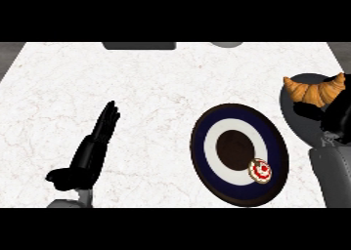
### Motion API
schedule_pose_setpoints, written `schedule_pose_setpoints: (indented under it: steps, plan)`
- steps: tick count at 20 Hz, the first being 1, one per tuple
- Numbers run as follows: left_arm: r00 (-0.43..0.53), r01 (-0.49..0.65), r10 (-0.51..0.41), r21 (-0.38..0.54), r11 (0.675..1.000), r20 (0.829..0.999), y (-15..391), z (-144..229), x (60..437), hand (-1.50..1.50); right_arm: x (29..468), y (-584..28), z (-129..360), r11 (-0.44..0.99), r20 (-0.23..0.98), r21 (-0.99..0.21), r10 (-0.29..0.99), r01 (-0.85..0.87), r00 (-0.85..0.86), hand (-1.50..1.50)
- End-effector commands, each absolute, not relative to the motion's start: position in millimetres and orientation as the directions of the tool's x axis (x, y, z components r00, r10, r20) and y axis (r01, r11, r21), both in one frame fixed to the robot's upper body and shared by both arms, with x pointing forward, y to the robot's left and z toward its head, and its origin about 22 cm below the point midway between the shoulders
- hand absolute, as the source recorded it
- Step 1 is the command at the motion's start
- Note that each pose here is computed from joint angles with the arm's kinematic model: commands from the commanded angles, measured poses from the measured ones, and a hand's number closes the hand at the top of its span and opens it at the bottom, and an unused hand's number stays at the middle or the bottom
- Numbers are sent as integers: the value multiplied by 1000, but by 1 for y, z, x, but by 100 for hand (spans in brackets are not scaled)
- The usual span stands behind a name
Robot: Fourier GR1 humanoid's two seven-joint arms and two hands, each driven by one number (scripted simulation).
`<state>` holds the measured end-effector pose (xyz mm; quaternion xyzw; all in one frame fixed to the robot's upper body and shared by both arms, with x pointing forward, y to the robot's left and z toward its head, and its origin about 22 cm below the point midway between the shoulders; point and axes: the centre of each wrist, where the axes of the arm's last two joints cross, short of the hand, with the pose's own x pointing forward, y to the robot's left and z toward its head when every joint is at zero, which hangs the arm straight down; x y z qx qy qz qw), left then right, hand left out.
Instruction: Pick the croissant from the plate and place it in the pan
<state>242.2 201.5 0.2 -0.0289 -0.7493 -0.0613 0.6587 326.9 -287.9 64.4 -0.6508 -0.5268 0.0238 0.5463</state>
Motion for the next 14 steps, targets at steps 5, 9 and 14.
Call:
schedule_pose_setpoints:
  steps: [5,9,14]
  plan:
    - [-134,130,-11,29,991,991,199,19,238,0,344,-370,61,63,599,-619,683,783,418,150]
    - [-136,138,-14,33,990,991,207,15,260,0,356,-393,36,48,605,-627,659,777,447,150]
    - [-127,142,-42,60,988,991,196,12,256,0,352,-426,42,210,636,-722,576,659,514,150]
